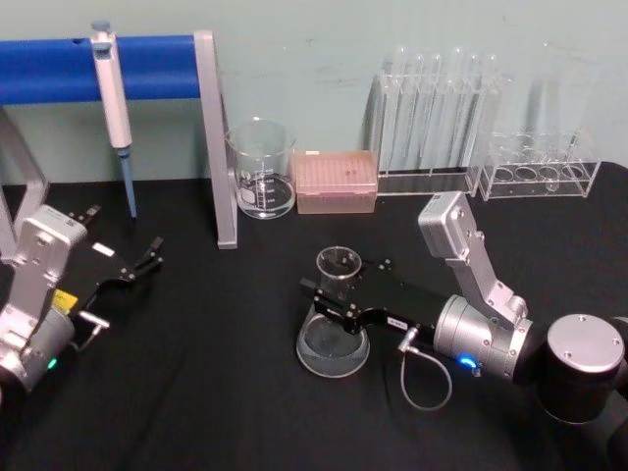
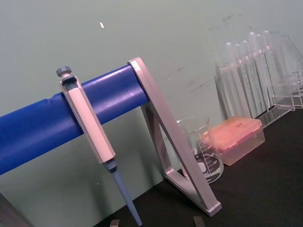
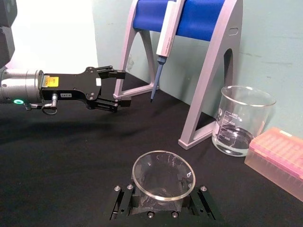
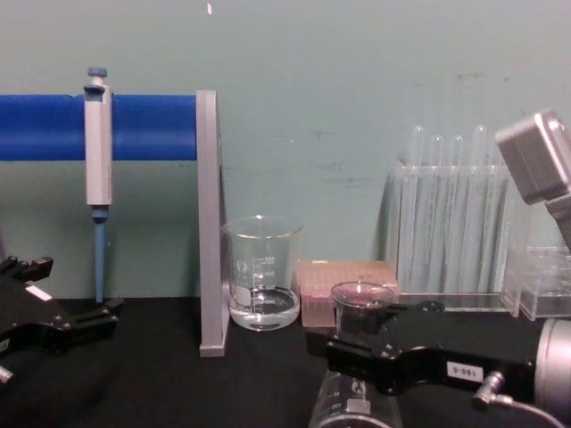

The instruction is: Grasp the erlenmeyer flask with one hand, shake it three times, then place it back.

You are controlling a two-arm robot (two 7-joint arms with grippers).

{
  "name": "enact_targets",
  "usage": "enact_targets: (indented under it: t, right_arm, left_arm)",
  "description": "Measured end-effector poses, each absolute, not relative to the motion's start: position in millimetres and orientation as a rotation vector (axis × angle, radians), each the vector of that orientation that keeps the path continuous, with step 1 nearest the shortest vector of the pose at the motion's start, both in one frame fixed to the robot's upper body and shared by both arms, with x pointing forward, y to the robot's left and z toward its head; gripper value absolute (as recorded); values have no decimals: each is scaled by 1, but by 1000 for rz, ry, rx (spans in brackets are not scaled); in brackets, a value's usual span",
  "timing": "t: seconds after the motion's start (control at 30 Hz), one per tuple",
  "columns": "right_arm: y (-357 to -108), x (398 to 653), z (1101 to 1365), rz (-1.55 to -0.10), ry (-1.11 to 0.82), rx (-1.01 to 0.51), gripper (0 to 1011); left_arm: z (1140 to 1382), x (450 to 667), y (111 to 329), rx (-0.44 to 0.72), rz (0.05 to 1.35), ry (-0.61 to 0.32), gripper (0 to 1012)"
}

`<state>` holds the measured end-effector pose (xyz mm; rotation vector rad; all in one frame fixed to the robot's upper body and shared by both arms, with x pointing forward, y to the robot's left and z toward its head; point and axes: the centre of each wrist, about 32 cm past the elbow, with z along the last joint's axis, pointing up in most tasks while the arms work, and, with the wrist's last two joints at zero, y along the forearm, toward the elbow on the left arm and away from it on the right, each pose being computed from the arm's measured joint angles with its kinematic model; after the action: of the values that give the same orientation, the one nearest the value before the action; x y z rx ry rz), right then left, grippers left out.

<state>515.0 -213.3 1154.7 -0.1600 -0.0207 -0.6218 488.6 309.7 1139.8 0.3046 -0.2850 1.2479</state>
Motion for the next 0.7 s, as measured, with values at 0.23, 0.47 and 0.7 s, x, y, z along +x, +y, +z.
enact_targets:
  t: [0.23, 0.47, 0.7]
  right_arm:
    - [-214, 515, 1154, -623, -16, -166, 509]
    - [-214, 515, 1154, -623, -16, -165, 729]
    - [-214, 515, 1154, -623, -16, -164, 944]
  left_arm:
    - [1140, 489, 310, 304, 1248, -285, 1001]
    - [1140, 489, 310, 305, 1248, -285, 1001]
    - [1140, 489, 310, 304, 1248, -285, 1001]
